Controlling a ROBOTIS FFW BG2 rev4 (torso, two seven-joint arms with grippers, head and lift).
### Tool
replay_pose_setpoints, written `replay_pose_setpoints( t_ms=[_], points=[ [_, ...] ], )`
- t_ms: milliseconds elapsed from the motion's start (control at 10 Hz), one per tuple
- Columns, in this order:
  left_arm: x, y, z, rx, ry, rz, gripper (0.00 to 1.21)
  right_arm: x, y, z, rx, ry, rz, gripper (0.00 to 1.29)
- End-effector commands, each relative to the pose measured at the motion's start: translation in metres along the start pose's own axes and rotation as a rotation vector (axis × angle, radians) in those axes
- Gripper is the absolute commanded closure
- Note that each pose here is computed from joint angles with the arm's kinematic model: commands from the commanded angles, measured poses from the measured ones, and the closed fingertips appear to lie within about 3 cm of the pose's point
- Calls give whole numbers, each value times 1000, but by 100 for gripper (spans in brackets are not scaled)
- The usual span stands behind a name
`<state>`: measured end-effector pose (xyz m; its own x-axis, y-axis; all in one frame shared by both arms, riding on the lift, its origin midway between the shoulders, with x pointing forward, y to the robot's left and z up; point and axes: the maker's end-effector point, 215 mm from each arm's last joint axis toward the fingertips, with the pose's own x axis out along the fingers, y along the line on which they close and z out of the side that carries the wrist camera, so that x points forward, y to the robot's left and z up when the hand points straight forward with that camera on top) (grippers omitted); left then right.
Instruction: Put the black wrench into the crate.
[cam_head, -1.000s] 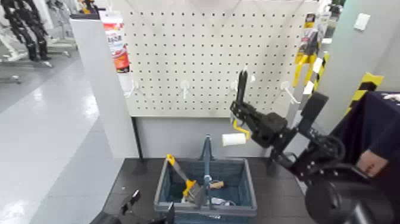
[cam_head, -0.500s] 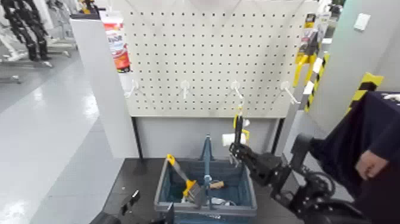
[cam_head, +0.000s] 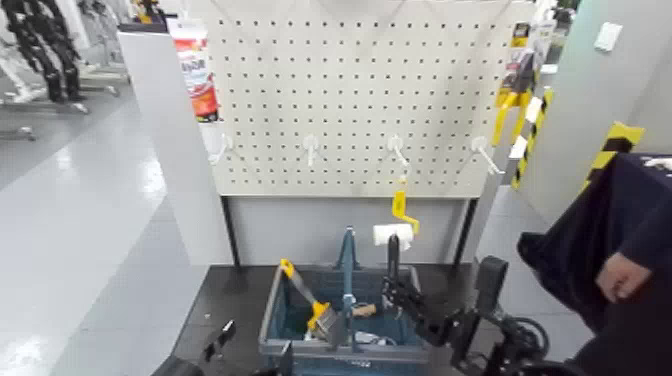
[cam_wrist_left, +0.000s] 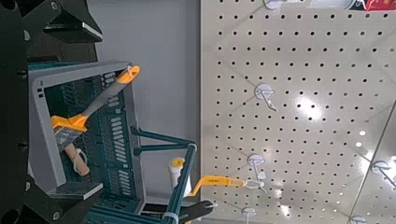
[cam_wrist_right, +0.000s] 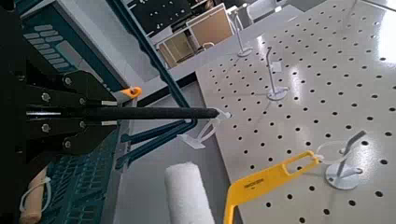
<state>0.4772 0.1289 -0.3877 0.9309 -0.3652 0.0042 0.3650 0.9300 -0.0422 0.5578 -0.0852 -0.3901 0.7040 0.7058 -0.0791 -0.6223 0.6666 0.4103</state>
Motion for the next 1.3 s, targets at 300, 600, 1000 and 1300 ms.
replay_pose_setpoints(
  t_ms=[300, 600, 1000, 1300],
  points=[
    [0, -1, 0, -1, -2, -1, 18, 2, -4, -15, 17, 29, 1, 108],
    [1, 0, 1, 1, -3, -3, 18, 2, -5, -16, 18, 29, -1, 108],
    [1, -1, 1, 1, -4, -5, 18, 1, -7, -19, 62, 34, -3, 3],
    [1, -1, 1, 1, -4, -5, 18, 2, -5, -16, 62, 28, 6, 4]
  ],
)
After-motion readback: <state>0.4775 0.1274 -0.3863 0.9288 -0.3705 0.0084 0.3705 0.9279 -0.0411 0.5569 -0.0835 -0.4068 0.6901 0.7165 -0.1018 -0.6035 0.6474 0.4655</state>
